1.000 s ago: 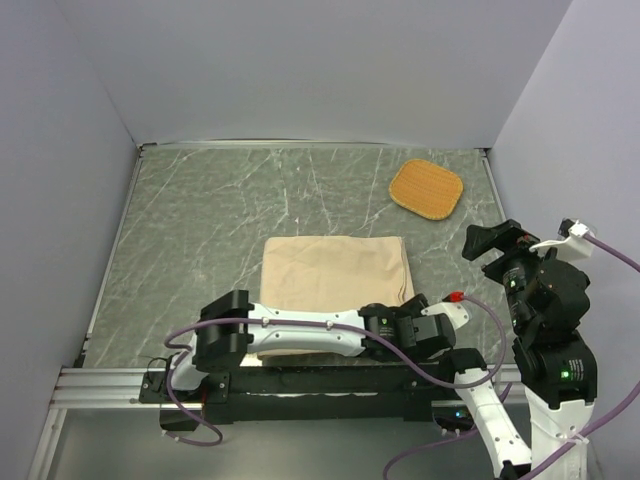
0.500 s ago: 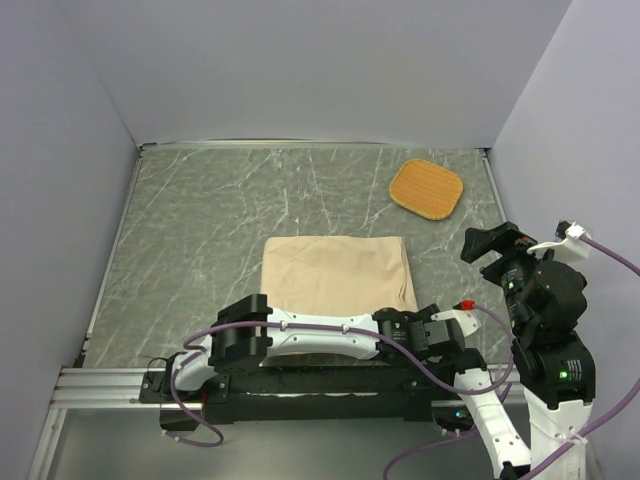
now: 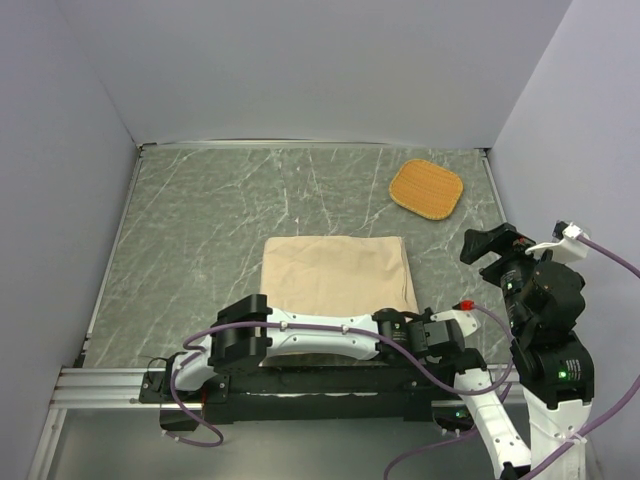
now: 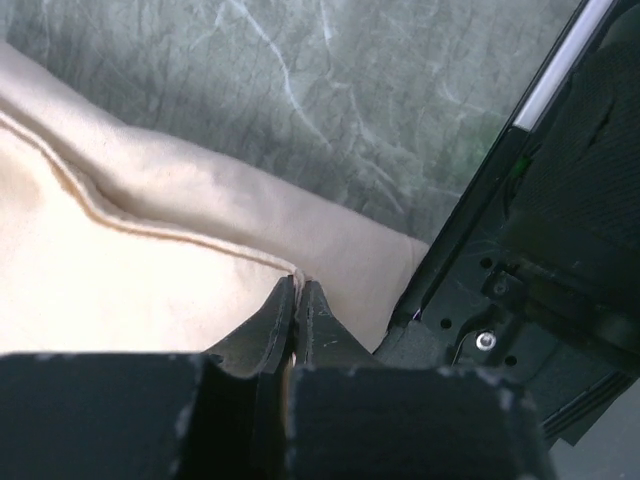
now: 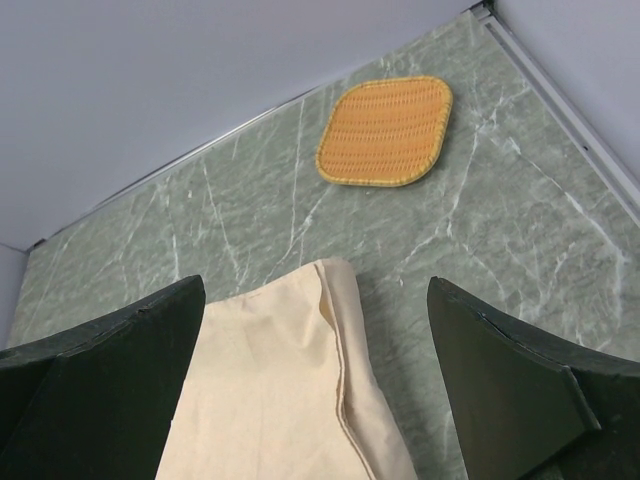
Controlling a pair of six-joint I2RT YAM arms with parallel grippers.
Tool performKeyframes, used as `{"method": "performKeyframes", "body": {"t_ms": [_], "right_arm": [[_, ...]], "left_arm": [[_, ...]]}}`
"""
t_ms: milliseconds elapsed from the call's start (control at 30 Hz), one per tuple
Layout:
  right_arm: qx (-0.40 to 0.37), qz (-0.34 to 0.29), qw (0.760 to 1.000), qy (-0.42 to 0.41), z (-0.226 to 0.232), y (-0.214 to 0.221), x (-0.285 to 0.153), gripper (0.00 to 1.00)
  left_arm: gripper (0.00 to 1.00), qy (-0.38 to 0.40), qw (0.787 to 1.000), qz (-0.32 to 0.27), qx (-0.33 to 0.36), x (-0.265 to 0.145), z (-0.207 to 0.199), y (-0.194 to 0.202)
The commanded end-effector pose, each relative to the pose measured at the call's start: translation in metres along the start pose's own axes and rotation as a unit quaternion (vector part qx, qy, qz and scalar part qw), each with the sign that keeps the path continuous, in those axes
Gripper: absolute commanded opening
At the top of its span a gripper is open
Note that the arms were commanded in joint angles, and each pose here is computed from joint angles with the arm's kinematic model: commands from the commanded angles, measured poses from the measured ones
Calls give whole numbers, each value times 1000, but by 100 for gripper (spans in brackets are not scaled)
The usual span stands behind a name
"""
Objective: Open and lay out the surgical kit
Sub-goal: Open the surgical kit at the center of the board.
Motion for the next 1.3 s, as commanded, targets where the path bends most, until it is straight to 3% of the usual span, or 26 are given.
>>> {"method": "performKeyframes", "body": {"t_ms": [0,267,367,467,567,600,667,700,767,800,833,867,933,967,1033,1067,1100,1133,1200,1233,1267], "right_arm": [[-4,-11,1000,-11,4,-5,-1,100],[-3,-16,1000,-14,5,-8,-4,100],[-6,-11,1000,-18,7,-7,-4,100],[-10,-5,1000,-21,7,-4,-3,100],[-15,7,999,-29,9,1,-2,100],[-13,11,999,-31,10,3,-1,100],[-18,26,999,-38,12,10,1,100],[-21,34,998,-41,13,13,2,100],[-24,51,997,-54,18,21,4,100],[-28,59,996,-59,21,24,7,100],[-32,68,995,-62,22,28,8,100],[-36,82,993,-72,26,34,8,100],[-42,98,991,-81,31,42,12,100],[-48,111,988,-91,35,48,12,100],[-55,121,986,-104,40,53,13,100],[-60,133,983,-115,43,59,12,100],[-65,136,981,-121,45,62,13,100],[-69,141,980,-124,46,65,13,100],[-79,157,974,-140,48,74,13,100],[-82,165,972,-144,48,78,13,100],[-85,176,970,-145,47,86,14,100]], "left_arm": [[1,-40,998,-26,-49,-33,44,-14],[1,-135,981,5,-139,-60,145,42],[1,-209,962,32,-172,-80,202,82],[1,-295,929,71,-212,-110,262,138],[1,-397,871,132,-259,-154,318,211],[1,-436,834,171,-291,-170,340,252],[1,-486,781,212,-331,-210,356,295],[1,-539,714,240,-377,-239,371,333],[1,-590,637,278,-411,-282,368,371],[1,-630,574,301,-428,-308,367,400],[1,-652,544,296,-437,-325,367,411],[3,-671,499,314,-451,-345,364,433],[7,-686,457,329,-462,-364,355,458],[7,-701,413,330,-478,-380,351,476],[12,-712,372,339,-491,-390,336,496],[26,-726,332,335,-500,-397,326,506],[39,-735,318,327,-503,-403,321,507],[67,-732,319,317,-512,-401,320,509],[80,-724,336,295,-525,-397,324,508],[87,-702,364,276,-546,-385,328,506],[91,-690,376,266,-557,-380,329,505]]}}
Point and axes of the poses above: each gripper's point midway between its finger pads, its own x axis out along the fingers, its own z axis along the line the jaws close on, y = z × x, the point moved 2 cm from there along -x, back along the fingers, and after that the axes turned 15 degrees about x, right-handed, at the moved point
